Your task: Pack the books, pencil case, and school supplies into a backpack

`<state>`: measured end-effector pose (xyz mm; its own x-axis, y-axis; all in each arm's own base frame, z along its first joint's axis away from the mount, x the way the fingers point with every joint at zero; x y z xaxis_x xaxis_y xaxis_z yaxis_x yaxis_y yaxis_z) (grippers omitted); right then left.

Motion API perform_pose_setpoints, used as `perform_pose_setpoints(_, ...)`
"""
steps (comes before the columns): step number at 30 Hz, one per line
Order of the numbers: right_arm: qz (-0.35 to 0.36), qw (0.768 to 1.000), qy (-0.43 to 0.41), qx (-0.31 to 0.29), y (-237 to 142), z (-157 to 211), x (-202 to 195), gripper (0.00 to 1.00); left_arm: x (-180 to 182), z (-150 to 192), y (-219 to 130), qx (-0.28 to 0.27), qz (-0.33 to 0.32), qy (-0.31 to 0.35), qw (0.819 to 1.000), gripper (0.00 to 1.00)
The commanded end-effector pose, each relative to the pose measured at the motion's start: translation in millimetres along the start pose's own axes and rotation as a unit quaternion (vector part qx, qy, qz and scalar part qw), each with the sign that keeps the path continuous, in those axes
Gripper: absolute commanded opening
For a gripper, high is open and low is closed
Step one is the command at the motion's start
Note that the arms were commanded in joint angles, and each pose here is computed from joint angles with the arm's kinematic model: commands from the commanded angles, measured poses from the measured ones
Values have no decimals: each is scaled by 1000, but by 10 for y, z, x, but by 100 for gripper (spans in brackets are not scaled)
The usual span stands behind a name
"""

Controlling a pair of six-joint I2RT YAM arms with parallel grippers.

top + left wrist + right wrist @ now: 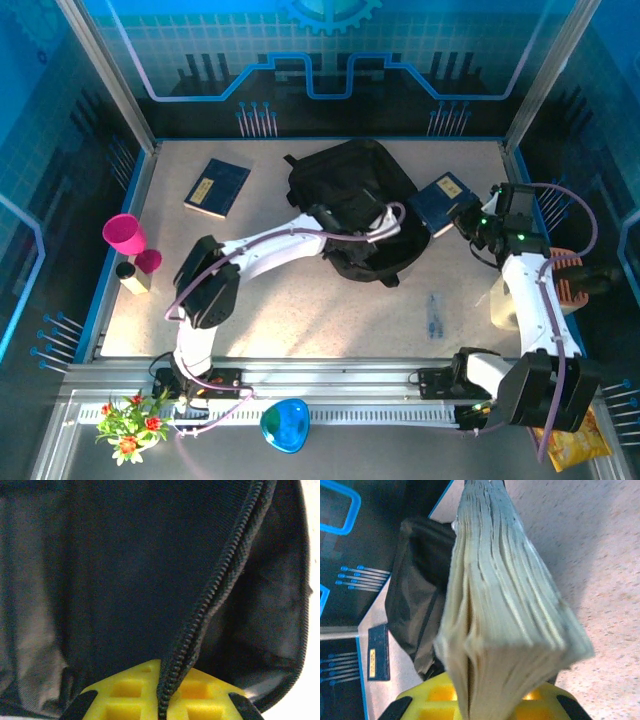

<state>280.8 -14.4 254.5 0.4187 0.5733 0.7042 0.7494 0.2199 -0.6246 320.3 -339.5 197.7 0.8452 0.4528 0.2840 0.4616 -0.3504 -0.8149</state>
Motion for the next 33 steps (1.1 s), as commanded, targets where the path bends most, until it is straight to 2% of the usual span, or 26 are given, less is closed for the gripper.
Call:
perform_pose_setpoints(1, 17, 998, -14, -65, -278, -137, 30, 5, 313, -146, -324, -82, -36, -104, 991, 2)
perform_pose_setpoints(4, 42, 993, -15, -105, -374, -142, -59, 5, 471, -156, -404, -125, -92, -167, 974, 2)
perform_pose_setpoints(8, 56, 993, -6, -101, -393, -83, -133, 5, 564, -234, -541, -172, -129, -203, 955, 2)
perform_pose_setpoints(12, 32, 998, 11, -59, -314, 68, -127, 5, 632, -314, -762, -226, -154, -218, 937, 2)
perform_pose_setpoints(16, -20, 999, 26, 18, -100, 348, 4, 6, 636, -370, -968, -303, -162, -219, 913, 2)
perform_pose_setpoints(18, -39, 998, 26, 51, 10, 499, 104, 6, 629, -387, -1029, -324, -160, -218, 907, 2)
perform_pose_setpoints(24, -71, 990, 38, 115, 378, 822, 303, 6, 566, -361, -1044, -330, -149, -206, 909, 1)
perform_pose_setpoints(33, -52, 987, 57, 142, 871, 952, 310, 6, 478, -279, -1064, -333, -129, -202, 912, 1)
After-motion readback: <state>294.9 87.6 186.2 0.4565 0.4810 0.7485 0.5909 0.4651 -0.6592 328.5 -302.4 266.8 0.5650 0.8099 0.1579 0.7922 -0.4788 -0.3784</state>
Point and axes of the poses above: each hand's point on the last joint's axis, 136 mm out from that joint toward the fingers, its own y axis out along the fingers, its own x axis along the line the jaws close on, z = x × y, the point moved 7 cm from there along -y, back along the fingers, and after that the axes turned 5 degrees about y, right-handed, at the moved point
